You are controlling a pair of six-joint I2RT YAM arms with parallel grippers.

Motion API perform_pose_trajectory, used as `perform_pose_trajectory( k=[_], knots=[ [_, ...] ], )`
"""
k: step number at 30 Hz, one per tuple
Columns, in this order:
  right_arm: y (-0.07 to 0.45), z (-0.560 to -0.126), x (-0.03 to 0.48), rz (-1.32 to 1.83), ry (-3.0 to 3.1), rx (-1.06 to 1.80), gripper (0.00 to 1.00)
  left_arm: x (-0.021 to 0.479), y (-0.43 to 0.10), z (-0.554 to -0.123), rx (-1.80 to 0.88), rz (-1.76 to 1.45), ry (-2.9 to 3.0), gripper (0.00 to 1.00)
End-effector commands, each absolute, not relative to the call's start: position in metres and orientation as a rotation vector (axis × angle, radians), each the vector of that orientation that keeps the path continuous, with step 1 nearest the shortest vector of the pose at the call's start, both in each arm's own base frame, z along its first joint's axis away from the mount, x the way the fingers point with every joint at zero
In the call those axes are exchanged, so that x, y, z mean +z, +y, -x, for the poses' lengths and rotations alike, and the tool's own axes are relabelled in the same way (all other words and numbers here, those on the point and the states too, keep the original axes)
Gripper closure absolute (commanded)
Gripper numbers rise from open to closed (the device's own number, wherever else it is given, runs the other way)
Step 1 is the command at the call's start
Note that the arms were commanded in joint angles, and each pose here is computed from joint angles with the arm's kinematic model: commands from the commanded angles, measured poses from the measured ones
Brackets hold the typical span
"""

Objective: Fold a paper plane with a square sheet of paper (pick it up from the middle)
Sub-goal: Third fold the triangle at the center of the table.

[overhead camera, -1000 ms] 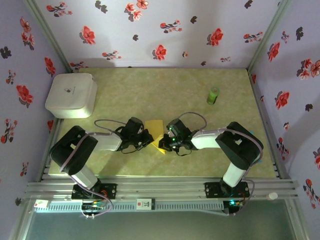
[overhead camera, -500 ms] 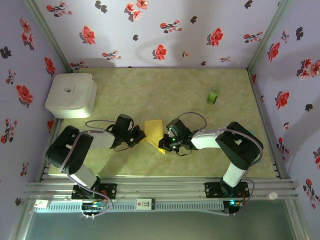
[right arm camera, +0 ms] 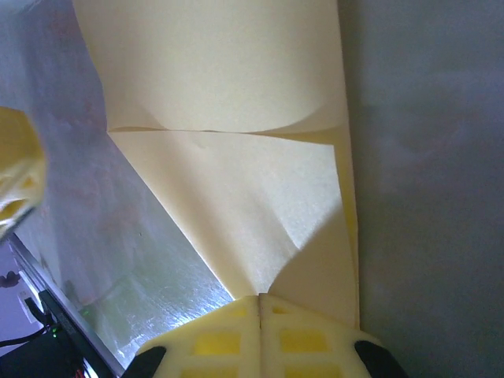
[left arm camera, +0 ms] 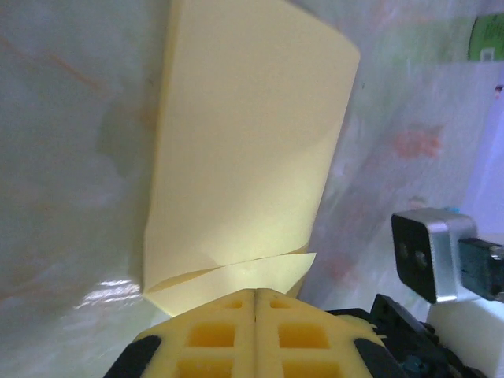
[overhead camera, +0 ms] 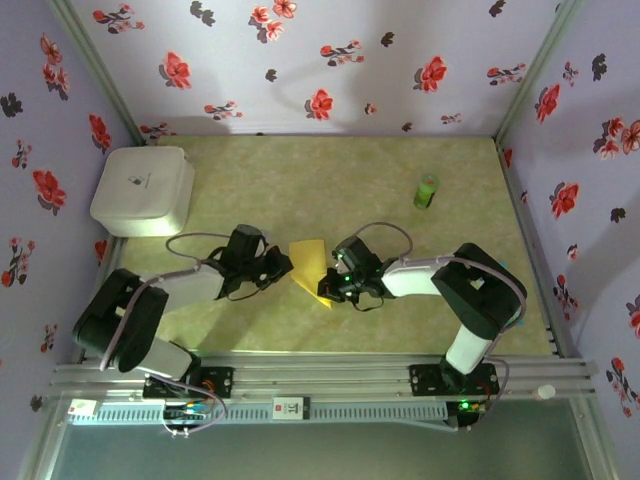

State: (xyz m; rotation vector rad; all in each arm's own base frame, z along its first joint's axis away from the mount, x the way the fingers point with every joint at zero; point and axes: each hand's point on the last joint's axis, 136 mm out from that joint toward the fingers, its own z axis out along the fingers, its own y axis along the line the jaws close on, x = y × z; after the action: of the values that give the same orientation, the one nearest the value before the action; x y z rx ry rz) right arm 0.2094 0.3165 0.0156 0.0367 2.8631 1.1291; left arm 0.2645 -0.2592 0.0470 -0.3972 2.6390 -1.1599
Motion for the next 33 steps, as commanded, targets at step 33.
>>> perform_pose_trajectory(
  k=[33],
  knots=[
    [0.324,-0.206,0.001,0.021,3.012,1.016,0.96,-0.01,-0.241,-0.244,-0.94,0.394,2.818,1.0]
  ],
)
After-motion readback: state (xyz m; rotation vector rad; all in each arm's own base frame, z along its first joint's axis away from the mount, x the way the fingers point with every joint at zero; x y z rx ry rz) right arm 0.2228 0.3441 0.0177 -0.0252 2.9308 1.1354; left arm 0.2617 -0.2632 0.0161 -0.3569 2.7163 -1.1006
